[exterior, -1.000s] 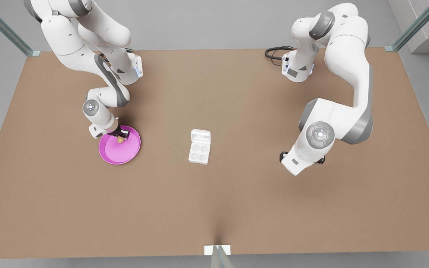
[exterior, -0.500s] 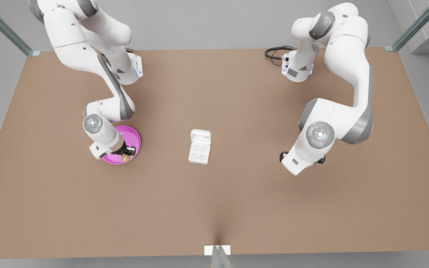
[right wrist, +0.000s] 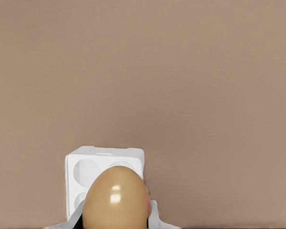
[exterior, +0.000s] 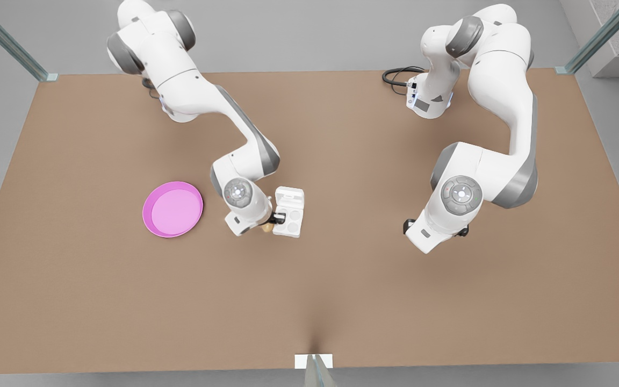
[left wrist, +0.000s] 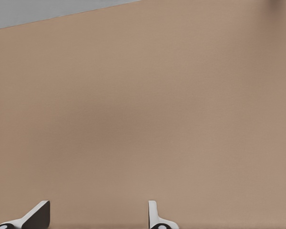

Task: Pack egg into the box and close the box lid

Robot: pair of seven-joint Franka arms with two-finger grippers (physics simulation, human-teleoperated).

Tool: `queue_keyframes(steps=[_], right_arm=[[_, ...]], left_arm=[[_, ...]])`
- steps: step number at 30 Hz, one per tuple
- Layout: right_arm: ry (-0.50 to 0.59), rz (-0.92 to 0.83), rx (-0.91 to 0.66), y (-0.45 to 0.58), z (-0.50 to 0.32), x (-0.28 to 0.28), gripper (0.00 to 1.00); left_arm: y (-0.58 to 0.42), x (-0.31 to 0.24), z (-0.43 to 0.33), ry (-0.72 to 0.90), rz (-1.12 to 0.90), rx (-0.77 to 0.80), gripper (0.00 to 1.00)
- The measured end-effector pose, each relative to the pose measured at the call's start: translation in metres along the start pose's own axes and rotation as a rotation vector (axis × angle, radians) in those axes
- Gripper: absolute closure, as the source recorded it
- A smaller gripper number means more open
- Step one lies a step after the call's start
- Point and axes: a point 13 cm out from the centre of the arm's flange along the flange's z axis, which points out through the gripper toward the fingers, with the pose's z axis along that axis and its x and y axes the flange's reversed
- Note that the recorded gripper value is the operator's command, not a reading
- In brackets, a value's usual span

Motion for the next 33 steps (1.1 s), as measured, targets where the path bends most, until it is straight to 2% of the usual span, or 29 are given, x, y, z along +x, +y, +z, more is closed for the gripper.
queue_keyframes(steps=[4, 9, 16, 18, 19, 25, 29, 31, 33], right_arm=[[0.045, 0.028, 0.008, 0.035, 0.007, 0.035, 0.49], [0.051, 0.094, 0.031, 0.065, 0.034, 0.037, 0.48], [0.087, 0.206, 0.089, 0.041, 0.066, 0.039, 0.47], [0.094, 0.223, 0.107, 0.038, 0.078, 0.042, 0.40], [0.096, 0.230, 0.113, 0.037, 0.082, 0.043, 0.00], [0.090, 0.292, 0.116, 0.023, 0.079, 0.032, 0.00], [0.105, 0.501, 0.065, -0.144, -0.033, -0.018, 0.00], [0.083, 0.596, 0.070, -0.276, -0.105, -0.050, 0.00], [0.036, 0.630, 0.074, -0.374, -0.173, -0.069, 0.00]], left_arm=[[0.001, 0.000, 0.000, 0.000, -0.001, 0.000, 0.00], [0.001, 0.000, 0.001, 0.001, -0.001, -0.001, 0.00], [0.003, -0.001, 0.001, -0.004, -0.002, -0.017, 0.00], [0.004, -0.001, 0.001, -0.005, -0.003, -0.021, 0.00], [0.005, -0.002, 0.001, -0.006, -0.003, -0.022, 0.00], [0.005, -0.002, 0.001, -0.007, -0.006, -0.026, 0.00], [0.006, 0.003, -0.002, -0.005, -0.006, -0.026, 0.00], [-0.002, 0.053, -0.013, 0.033, 0.012, -0.041, 0.00], [-0.017, 0.132, 0.013, 0.086, 0.042, -0.069, 0.00]])
